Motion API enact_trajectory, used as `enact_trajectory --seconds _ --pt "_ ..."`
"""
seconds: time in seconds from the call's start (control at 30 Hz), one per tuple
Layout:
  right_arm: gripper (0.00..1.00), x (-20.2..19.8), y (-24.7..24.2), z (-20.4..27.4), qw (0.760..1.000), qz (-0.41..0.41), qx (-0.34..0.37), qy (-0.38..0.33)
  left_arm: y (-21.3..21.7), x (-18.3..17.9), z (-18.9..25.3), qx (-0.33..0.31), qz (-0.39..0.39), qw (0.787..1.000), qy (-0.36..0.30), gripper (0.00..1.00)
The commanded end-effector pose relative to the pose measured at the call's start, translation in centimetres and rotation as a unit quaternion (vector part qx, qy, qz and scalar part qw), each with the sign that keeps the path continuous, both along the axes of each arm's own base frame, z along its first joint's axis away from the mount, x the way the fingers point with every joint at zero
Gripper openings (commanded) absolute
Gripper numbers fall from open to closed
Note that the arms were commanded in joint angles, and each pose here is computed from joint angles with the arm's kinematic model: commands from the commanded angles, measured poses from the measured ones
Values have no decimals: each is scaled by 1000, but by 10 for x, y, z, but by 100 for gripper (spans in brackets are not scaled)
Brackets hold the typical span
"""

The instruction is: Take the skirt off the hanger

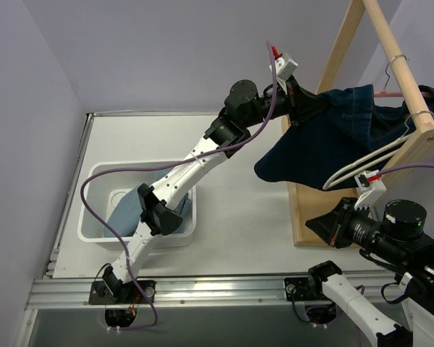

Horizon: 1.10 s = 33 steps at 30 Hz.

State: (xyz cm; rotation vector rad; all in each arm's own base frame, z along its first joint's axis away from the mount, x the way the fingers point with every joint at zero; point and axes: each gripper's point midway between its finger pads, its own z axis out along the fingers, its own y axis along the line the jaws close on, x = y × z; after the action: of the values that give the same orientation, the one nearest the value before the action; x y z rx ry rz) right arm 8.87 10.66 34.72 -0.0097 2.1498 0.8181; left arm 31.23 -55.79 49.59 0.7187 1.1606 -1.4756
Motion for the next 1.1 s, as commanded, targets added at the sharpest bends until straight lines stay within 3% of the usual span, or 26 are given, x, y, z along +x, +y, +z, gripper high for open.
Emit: enact_trajectory --seconds 0.0,0.43,0.8,1.07 --pt "0 -3 -3 5 1000 1 -8 -11 57 -33 112 -144 -3 988 -61 2" --pt "0 -5 -5 5 1000 6 -17 -13 76 -40 132 -196 -38 978 -63 2" --pt "0 -2 -3 9 1000 6 -10 -18 89 -14 109 -136 -9 990 -43 2" --pt "0 6 2 12 1000 11 -8 -22 135 12 87 -109 31 993 -18 2"
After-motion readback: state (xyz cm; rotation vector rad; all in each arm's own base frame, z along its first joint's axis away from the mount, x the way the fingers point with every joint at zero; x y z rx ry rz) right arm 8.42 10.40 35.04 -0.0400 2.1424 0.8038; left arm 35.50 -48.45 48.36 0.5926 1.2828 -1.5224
